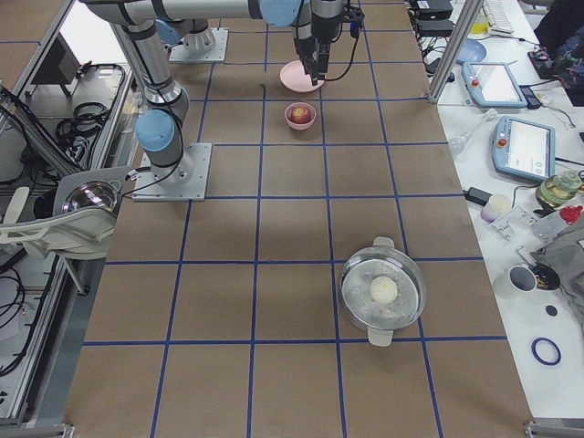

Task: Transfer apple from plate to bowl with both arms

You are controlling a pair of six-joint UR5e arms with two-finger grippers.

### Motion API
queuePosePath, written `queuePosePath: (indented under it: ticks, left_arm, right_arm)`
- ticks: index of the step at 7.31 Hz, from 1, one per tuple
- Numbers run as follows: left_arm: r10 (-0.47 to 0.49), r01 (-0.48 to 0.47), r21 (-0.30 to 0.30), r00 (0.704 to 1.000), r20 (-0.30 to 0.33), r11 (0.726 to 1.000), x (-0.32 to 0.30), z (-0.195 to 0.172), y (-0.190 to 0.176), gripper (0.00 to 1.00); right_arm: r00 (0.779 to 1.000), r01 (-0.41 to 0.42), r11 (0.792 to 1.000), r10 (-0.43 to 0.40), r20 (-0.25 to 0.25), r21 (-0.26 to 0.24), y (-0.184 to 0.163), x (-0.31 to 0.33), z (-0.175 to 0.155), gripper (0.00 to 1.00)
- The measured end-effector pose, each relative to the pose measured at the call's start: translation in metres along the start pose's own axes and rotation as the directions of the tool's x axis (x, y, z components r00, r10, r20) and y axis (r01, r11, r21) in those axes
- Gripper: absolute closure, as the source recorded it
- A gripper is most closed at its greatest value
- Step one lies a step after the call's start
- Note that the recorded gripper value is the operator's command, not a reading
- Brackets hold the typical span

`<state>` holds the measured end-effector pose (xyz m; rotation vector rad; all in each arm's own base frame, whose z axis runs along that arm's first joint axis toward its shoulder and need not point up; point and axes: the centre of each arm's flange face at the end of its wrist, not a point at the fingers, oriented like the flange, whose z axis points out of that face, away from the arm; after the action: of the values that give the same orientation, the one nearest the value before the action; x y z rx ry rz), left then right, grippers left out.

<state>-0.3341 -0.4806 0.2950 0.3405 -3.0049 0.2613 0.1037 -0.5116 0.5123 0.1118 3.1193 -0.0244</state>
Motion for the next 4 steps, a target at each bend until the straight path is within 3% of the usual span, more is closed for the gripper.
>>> queuePosePath:
  ticks: [2,4]
  left_arm:
    - [0.094,-0.089,-0.06,0.992,0.081,0.994,-0.095,-0.066,-0.051,0.0]
    - [0.128,-0.115,-0.119,0.986,0.104,0.986,-0.16,-0.163,-0.097,0.0]
  right_arm:
    - [1.0,0.002,1.0,-0.002,0.0,-0.001,0.0,0.0,0.001,0.0]
    - [1.0,0.002,1.0,-0.002,0.0,-0.002,-0.001,0.0,0.001,0.0]
